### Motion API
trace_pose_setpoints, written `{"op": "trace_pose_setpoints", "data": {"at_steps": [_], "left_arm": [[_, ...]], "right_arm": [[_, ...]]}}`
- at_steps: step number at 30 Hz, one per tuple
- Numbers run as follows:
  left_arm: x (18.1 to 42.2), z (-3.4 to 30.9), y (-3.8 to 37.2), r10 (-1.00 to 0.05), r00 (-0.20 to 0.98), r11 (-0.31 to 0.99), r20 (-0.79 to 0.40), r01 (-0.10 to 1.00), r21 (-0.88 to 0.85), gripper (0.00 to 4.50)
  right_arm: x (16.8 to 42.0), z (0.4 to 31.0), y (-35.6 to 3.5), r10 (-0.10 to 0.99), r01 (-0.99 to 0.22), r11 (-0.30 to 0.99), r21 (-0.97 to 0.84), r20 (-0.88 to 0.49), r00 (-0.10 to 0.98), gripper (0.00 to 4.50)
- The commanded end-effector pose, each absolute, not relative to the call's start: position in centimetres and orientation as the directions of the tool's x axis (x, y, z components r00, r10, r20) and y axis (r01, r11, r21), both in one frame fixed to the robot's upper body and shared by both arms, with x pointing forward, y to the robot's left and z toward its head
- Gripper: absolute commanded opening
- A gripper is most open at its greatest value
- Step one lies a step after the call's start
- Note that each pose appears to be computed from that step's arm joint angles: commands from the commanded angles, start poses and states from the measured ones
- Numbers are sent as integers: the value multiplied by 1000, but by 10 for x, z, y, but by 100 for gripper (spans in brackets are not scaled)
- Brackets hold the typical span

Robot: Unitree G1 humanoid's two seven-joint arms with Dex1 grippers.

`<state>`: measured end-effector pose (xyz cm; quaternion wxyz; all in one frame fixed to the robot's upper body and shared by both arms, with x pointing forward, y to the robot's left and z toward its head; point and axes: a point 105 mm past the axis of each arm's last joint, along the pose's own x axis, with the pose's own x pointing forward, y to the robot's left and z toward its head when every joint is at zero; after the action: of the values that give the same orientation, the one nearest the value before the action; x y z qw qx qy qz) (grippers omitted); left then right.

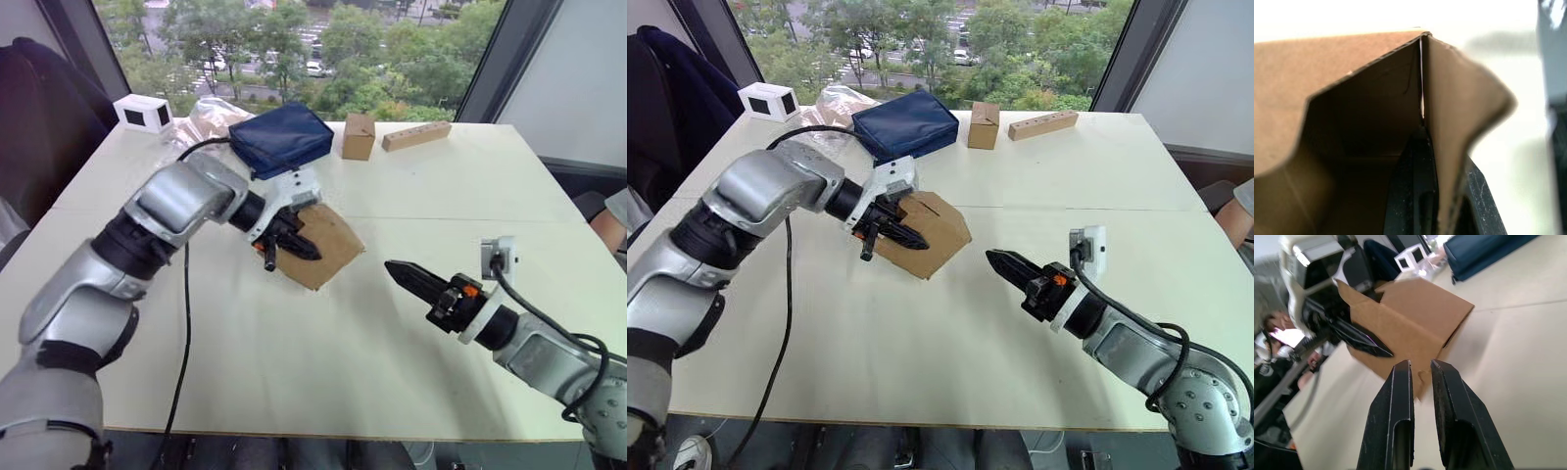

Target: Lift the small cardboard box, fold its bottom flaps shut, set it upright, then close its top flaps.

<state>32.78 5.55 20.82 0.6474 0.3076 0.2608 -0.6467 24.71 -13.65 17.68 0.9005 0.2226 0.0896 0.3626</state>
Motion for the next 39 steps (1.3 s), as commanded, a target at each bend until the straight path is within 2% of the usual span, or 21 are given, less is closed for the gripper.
{"op": "trace_pose_setpoints", "data": {"at_steps": [1,5,7,11,16,17,18,19,20,22,23,24,28,32,36,39], "left_arm": [[329,205,54,-527,6,-268,-850,948,173,0],[335,197,46,-456,11,-393,-890,894,213,0],[337,194,44,-439,13,-422,-898,880,219,0],[337,185,38,-400,-5,-478,-917,854,204,0],[332,183,32,-394,-38,-473,-918,865,167,0],[330,184,30,-398,-41,-466,-916,869,164,52],[327,189,27,-414,-51,-452,-909,878,156,63],[325,194,23,-432,-59,-444,-900,883,155,106],[322,201,20,-451,-66,-436,-890,886,155,120],[316,220,14,-500,-80,-402,-863,903,149,209],[314,230,12,-523,-83,-381,-848,913,146,238],[312,238,10,-543,-86,-362,-835,922,141,289],[311,264,15,-608,-78,-282,-790,951,123,442],[317,278,36,-677,-40,-189,-735,975,120,442],[326,276,55,-725,-6,-135,-689,982,133,442],[334,278,67,-801,29,-55,-597,991,123,379]], "right_arm": [[234,173,-131,731,-692,674,257,-103,674,62],[232,161,-140,695,-723,691,-15,-261,670,62],[232,161,-144,679,-728,677,-103,-294,673,62],[232,174,-147,679,-733,656,-178,-284,677,62],[231,173,-144,693,-746,643,-176,-281,664,62],[231,172,-143,695,-747,641,-175,-282,662,59],[231,171,-143,696,-749,639,-174,-284,660,59],[231,171,-143,696,-750,638,-173,-285,659,59],[231,170,-143,697,-750,638,-171,-285,658,59],[231,170,-143,699,-752,637,-170,-285,656,59],[232,170,-143,700,-753,636,-169,-285,655,59],[232,170,-144,700,-753,636,-168,-285,654,59],[233,170,-144,703,-756,633,-165,-285,651,59],[236,172,-144,707,-757,633,-162,-277,651,59],[245,176,-146,698,-740,650,-174,-247,672,59],[255,178,-146,691,-724,669,-167,-218,689,59]]}}
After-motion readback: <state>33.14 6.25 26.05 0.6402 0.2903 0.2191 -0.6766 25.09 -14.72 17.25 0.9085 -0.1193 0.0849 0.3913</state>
